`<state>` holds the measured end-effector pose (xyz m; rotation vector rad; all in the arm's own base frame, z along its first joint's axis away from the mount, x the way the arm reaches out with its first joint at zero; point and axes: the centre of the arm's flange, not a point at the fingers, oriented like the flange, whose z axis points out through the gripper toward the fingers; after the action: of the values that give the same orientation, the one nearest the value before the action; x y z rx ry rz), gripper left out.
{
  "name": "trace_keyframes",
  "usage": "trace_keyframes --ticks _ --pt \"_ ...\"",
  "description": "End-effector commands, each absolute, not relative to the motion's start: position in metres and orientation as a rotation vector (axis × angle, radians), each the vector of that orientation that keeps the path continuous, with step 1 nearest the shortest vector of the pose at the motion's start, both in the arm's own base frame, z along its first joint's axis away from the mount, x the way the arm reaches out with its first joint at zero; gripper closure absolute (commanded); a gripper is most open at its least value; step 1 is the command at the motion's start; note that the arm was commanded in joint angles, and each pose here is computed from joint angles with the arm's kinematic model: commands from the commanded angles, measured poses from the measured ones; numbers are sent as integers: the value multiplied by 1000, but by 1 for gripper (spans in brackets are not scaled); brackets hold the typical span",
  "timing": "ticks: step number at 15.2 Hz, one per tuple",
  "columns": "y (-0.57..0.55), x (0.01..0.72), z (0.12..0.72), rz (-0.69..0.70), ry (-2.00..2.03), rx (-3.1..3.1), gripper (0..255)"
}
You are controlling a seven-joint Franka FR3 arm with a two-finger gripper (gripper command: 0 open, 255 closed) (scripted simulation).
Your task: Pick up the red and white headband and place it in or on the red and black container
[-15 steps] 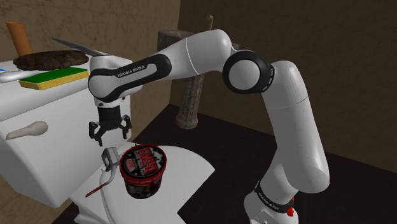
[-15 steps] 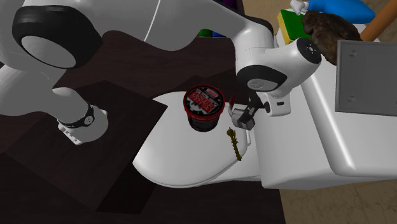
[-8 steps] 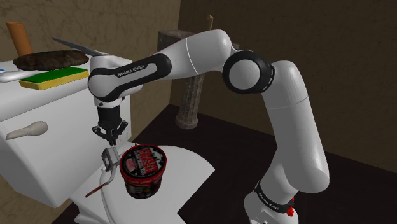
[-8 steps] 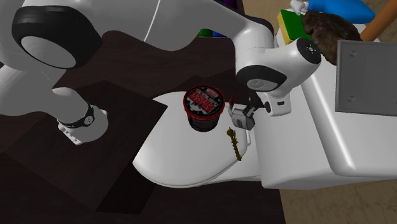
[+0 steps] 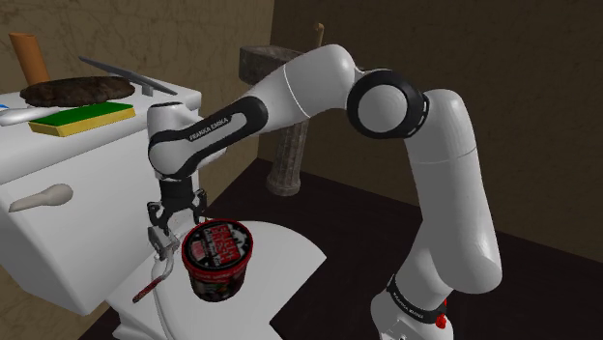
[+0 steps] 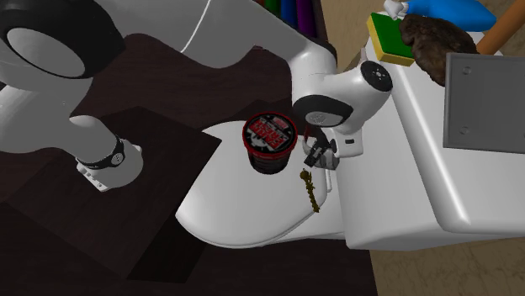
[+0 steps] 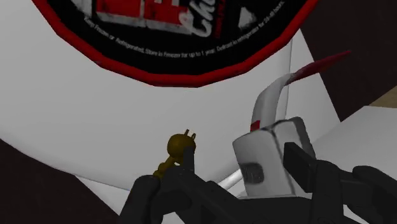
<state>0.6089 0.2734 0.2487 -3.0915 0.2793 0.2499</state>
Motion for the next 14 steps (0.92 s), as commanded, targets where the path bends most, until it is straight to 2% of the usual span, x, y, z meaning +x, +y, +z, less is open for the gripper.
trace_keyframes --ticks 1,5,12,13,14 --pt "298 567 245 -14 364 -3111 0" --pt "348 493 211 -531 527 -3104 0" --pt "344 505 176 -531 527 -3104 0" --pt "360 517 240 -679 420 -2813 0" --pt "360 517 240 -679 420 -2813 0"
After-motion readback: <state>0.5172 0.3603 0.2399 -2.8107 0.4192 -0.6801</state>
